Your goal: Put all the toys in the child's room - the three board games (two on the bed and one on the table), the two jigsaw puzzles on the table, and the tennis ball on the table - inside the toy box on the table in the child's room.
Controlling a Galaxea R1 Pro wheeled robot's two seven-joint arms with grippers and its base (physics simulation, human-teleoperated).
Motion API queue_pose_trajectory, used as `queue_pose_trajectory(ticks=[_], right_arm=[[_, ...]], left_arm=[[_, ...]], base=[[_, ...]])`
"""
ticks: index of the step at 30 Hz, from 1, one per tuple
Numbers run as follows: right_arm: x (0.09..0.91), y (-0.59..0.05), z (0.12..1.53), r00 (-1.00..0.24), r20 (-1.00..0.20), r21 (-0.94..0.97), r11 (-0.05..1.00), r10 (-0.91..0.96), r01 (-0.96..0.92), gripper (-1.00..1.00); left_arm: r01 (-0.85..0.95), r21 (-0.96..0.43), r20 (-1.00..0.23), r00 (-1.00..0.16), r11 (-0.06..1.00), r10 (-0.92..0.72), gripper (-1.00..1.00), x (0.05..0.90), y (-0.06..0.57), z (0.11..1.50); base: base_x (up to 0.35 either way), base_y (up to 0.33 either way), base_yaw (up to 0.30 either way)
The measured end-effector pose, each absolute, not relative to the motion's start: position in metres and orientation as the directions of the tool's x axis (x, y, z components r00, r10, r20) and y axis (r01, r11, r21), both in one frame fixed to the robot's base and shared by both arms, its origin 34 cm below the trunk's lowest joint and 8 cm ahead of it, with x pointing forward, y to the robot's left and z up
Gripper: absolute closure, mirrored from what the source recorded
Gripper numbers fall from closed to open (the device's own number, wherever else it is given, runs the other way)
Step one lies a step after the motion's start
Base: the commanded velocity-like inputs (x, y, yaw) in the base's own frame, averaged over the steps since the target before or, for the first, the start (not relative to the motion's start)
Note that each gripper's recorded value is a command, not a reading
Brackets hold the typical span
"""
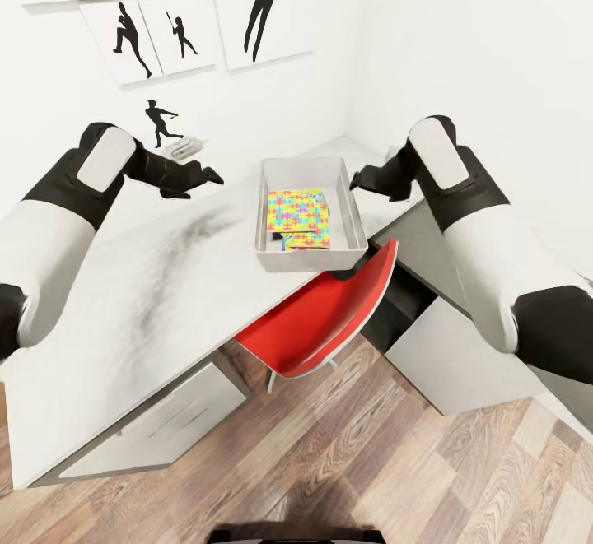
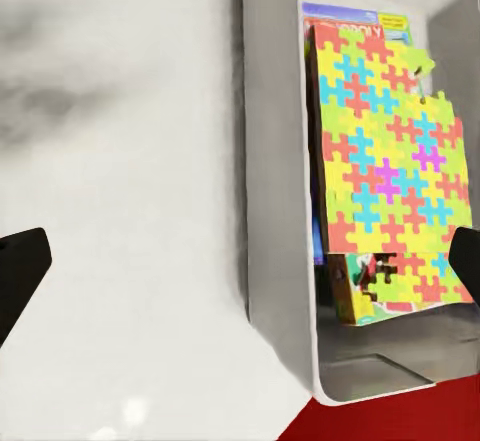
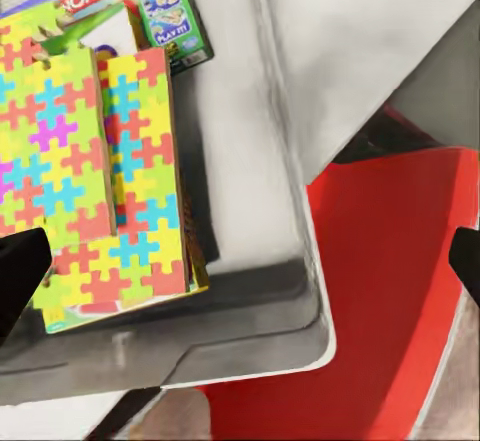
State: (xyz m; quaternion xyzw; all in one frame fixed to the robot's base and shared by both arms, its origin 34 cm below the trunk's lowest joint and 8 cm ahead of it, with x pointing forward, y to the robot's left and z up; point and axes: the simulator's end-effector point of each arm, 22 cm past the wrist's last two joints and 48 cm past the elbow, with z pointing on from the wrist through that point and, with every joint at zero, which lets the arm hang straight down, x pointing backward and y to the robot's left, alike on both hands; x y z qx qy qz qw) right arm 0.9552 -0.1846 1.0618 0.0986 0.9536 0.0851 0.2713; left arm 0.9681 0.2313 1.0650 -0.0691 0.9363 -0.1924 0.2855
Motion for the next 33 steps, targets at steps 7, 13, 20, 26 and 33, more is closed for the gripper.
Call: queue_pose_trajectory(ticks=[7,13,20,26,33], right_arm=[[0.945,-0.136,1.077,-0.898,-0.408,0.048,0.986,0.165,0.16,-1.0],[0.942,-0.136,1.077,-0.911,-0.358,0.078,0.979,0.204,0.188,-1.0],[0.94,-0.136,1.075,-0.914,-0.35,0.08,0.979,0.206,0.19,-1.0],[0.937,-0.136,1.068,-0.918,-0.341,0.073,0.979,0.203,0.19,-1.0],[0.935,-0.14,1.058,-0.921,-0.338,0.062,0.981,0.194,0.184,-1.0]], left_arm=[[0.016,-0.389,-0.506,-0.839,0.921,-0.199,-1.0,0.975,0.18,1.084],[0.022,-0.394,-0.504,-0.841,0.919,-0.196,-1.0,0.976,0.173,1.087],[0.02,-0.397,-0.503,-0.841,0.918,-0.199,-1.0,0.976,0.174,1.087],[0.026,-0.397,-0.504,-0.841,0.918,-0.194,-1.0,0.975,0.17,1.088],[0.03,-0.386,-0.51,-0.84,0.922,-0.187,-1.0,0.977,0.17,1.09]], base=[[0.0,0.0,0.0],[0.0,0.0,0.0],[0.008,0.0,0.0],[0.169,-0.004,0.0],[0.049,-0.005,0.0]])
